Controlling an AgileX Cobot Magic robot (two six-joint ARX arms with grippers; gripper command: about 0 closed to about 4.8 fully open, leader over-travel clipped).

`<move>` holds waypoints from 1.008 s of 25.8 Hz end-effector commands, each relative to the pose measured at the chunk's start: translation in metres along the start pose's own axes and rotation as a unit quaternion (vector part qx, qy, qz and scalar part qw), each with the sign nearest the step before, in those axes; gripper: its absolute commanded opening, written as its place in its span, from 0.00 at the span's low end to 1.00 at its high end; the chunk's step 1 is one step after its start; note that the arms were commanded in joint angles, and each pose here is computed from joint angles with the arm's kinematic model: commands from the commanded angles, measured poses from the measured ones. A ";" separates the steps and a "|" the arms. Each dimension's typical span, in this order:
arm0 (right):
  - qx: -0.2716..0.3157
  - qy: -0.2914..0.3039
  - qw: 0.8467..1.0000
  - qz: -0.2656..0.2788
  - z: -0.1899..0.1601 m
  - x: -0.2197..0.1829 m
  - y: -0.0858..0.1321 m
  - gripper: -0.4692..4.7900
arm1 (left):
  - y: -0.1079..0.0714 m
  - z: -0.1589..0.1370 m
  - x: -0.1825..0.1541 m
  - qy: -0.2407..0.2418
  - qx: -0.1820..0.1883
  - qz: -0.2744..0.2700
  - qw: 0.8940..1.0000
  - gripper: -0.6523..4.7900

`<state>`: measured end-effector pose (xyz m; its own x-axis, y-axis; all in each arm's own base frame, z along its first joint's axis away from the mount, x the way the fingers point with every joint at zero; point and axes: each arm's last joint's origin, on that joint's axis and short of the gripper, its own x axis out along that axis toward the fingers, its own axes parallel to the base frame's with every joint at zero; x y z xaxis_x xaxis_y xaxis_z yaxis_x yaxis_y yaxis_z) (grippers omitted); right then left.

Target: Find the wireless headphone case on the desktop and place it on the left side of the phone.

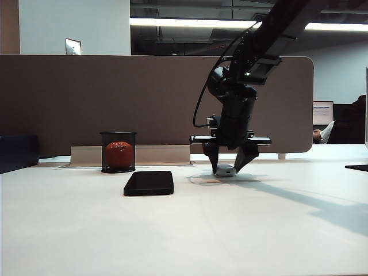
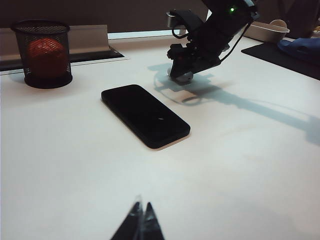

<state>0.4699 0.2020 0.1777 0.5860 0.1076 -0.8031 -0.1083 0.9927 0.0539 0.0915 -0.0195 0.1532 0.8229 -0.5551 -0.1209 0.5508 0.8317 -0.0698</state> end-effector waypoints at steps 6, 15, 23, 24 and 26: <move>0.000 0.002 1.000 -0.002 0.000 0.000 0.000 0.35 | 0.000 0.001 0.000 -0.002 -0.001 -0.003 1.000 0.11; -0.012 0.011 1.000 -0.004 0.006 -0.010 0.000 0.34 | 0.000 0.001 0.000 -0.002 -0.001 -0.003 1.000 0.11; -0.010 -0.008 1.000 0.001 0.028 -0.054 0.000 0.34 | 0.000 0.001 0.000 -0.002 -0.001 -0.003 1.000 0.11; -0.009 -0.012 1.000 0.002 0.029 -0.060 0.000 0.34 | 0.000 0.001 0.000 -0.002 -0.001 -0.003 1.000 0.11; -0.007 -0.023 1.000 0.005 0.035 -0.080 -0.001 0.34 | 0.000 0.001 0.000 -0.001 -0.001 -0.003 1.000 0.11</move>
<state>0.4555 0.1957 0.2472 0.5991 0.1142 -0.7925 -0.1239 0.9911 0.0491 0.0915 -0.0195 0.1532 0.8227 -0.5554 -0.1209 0.5511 0.8315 -0.0698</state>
